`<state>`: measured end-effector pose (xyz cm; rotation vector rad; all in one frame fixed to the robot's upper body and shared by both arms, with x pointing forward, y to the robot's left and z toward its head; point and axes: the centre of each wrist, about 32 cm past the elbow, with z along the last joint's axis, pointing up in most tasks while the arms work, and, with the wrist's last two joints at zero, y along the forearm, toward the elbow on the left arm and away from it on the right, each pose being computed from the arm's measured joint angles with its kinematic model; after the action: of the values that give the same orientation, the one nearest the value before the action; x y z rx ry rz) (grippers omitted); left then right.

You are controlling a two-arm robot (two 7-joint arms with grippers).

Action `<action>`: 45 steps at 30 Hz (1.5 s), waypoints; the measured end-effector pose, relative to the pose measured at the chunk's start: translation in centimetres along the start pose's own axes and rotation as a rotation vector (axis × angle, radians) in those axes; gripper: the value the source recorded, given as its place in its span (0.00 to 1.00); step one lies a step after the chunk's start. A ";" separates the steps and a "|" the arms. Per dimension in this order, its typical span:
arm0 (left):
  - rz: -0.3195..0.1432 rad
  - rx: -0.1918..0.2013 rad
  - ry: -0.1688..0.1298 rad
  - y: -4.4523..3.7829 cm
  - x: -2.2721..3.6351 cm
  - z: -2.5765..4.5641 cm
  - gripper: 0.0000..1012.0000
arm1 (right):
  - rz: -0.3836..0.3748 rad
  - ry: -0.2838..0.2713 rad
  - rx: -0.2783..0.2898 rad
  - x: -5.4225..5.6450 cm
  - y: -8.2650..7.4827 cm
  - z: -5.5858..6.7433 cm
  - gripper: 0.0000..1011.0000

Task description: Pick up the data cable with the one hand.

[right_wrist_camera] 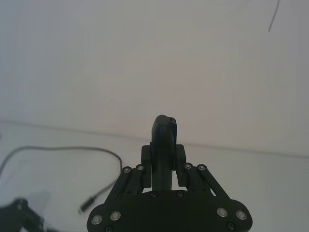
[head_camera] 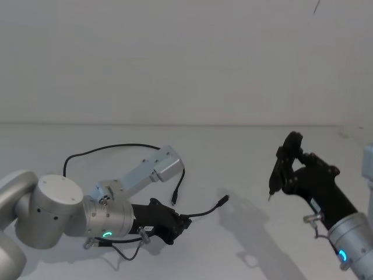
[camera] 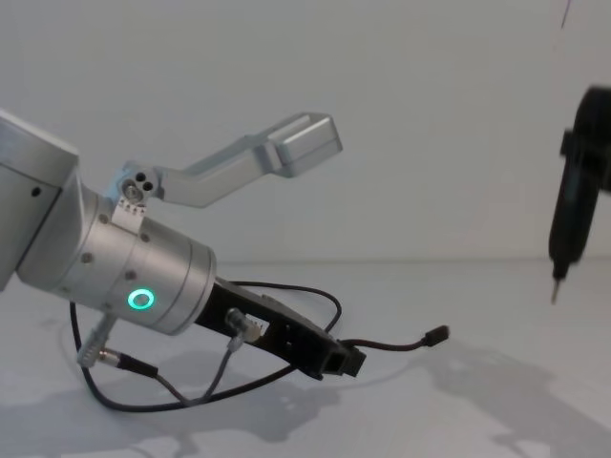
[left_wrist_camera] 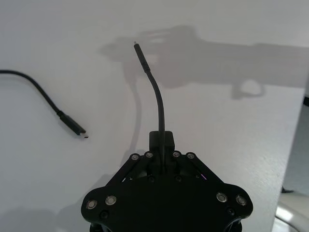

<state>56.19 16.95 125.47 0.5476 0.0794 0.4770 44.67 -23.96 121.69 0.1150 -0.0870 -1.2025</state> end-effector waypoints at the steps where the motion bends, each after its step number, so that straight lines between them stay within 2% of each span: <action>1: -0.004 -0.003 -0.008 0.09 -0.01 -0.01 0.04 | 0.006 0.012 0.012 0.1 0.2 0.5 0.28; 2: -0.014 -0.009 -0.027 0.30 -0.02 -0.03 0.04 | 0.009 0.017 0.019 0.2 0.3 0.7 0.28; 7: -0.042 -0.022 -0.077 0.98 -0.03 0.01 0.04 | 0.026 0.071 0.053 0.6 0.9 2.2 0.28; 9: -0.049 -0.026 -0.093 1.24 -0.04 0.06 0.04 | 0.027 0.079 0.055 0.6 1.0 2.4 0.28; 11: -0.061 -0.031 -0.117 1.68 -0.03 0.12 0.04 | 0.034 0.113 0.060 0.9 1.4 3.0 0.28; 18: -0.080 -0.037 -0.155 2.30 -0.05 0.21 0.04 | 0.041 0.168 0.045 1.4 2.1 3.9 0.28; 27: -0.096 -0.041 -0.181 2.74 -0.10 0.27 0.04 | 0.046 0.194 -0.017 2.1 2.7 4.2 0.28; 36: -0.102 -0.042 -0.193 2.94 -0.12 0.29 0.04 | 0.059 0.204 -0.079 2.6 3.1 4.0 0.28; 45: -0.105 -0.043 -0.200 3.06 -0.12 0.31 0.04 | 0.081 0.210 -0.109 2.8 3.6 3.7 0.28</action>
<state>54.88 19.03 127.31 0.5437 -0.0924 0.3188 48.48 -25.44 125.83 0.1400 0.1569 -1.1054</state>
